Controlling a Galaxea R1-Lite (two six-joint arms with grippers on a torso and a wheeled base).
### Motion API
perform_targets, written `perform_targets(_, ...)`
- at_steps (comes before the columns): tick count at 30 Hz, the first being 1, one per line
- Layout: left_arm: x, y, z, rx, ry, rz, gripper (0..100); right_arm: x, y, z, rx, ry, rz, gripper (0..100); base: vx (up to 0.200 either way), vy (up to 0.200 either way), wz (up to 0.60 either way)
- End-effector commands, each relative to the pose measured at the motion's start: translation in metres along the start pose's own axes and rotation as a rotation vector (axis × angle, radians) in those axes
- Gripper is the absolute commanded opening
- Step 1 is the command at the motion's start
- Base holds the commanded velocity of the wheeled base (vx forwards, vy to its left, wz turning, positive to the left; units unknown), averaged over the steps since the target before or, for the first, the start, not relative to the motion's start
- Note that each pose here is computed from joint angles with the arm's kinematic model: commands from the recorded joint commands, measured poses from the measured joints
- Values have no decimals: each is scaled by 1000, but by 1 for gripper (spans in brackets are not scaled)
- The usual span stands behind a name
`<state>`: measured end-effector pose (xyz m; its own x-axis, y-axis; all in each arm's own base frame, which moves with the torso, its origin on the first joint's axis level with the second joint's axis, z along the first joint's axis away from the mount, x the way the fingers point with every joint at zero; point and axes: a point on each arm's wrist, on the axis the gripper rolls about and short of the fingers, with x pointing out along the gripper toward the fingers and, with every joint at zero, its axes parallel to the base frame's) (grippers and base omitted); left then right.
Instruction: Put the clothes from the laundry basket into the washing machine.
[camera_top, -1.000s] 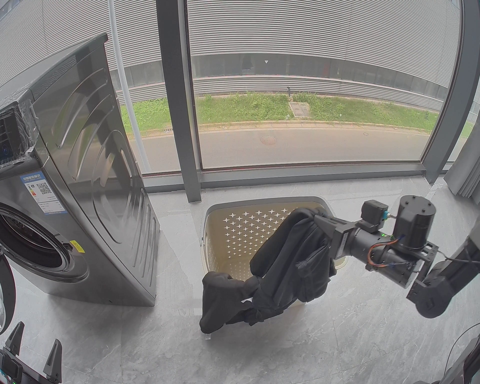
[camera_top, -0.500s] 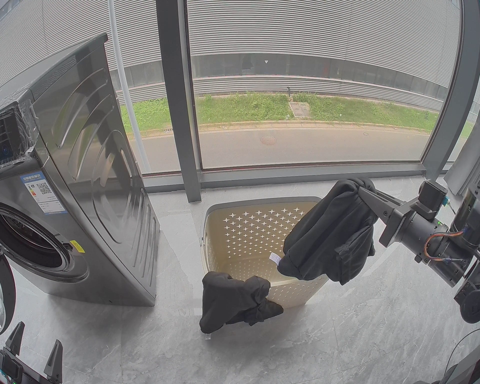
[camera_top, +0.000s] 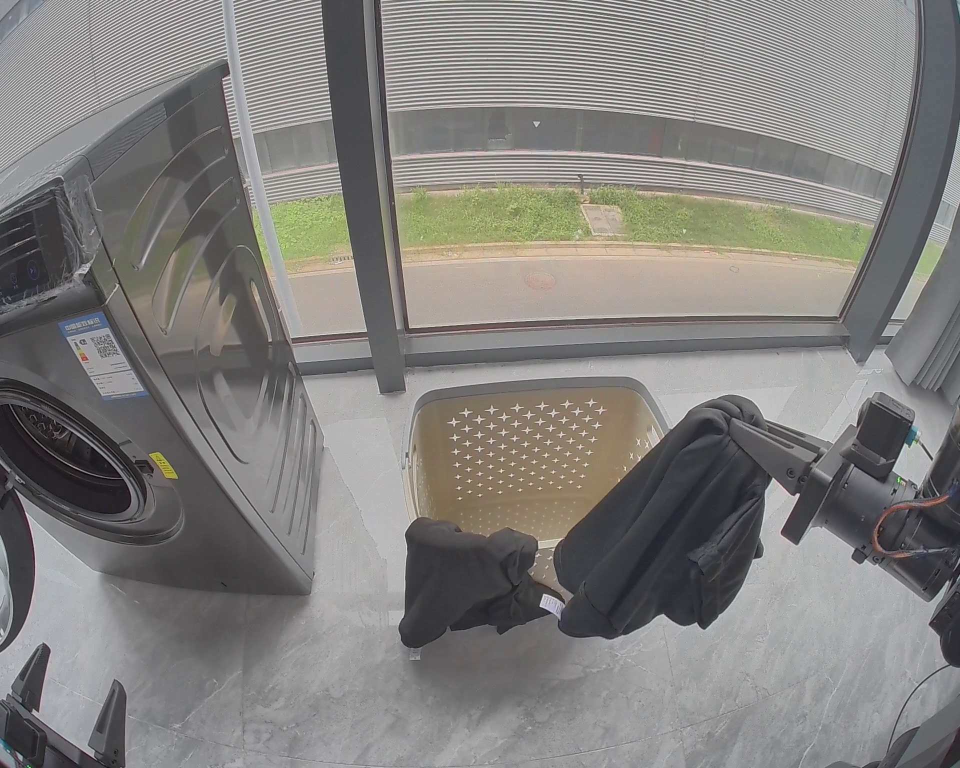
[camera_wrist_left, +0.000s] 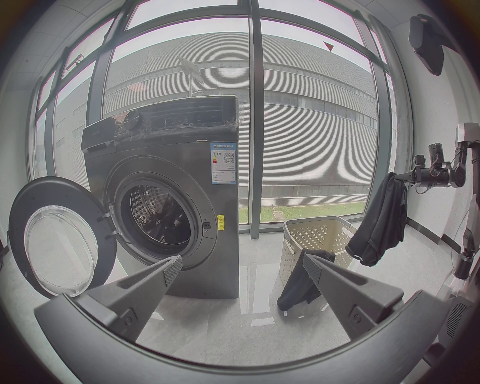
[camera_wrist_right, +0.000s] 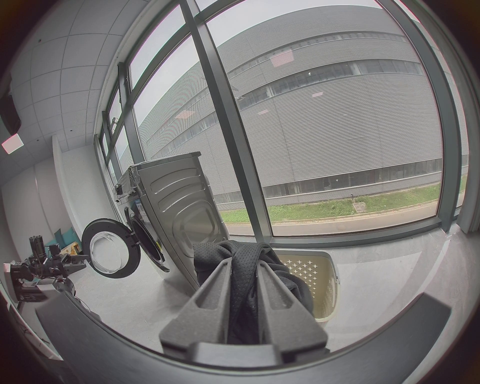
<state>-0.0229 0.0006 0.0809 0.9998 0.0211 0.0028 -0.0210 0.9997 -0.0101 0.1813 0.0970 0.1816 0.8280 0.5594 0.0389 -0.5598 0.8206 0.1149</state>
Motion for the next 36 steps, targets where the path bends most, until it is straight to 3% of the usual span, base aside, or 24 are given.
perform_targets(1, 0, 0, -5, -1, 3, 0, 100, -4, 0, -1, 0, 4, 5, 0, 0, 200, 0)
perform_targets(36, 0, 0, -5, -4, 3, 0, 100, -13, 12, -15, -8, 62, 67, 0, 0, 200, 0)
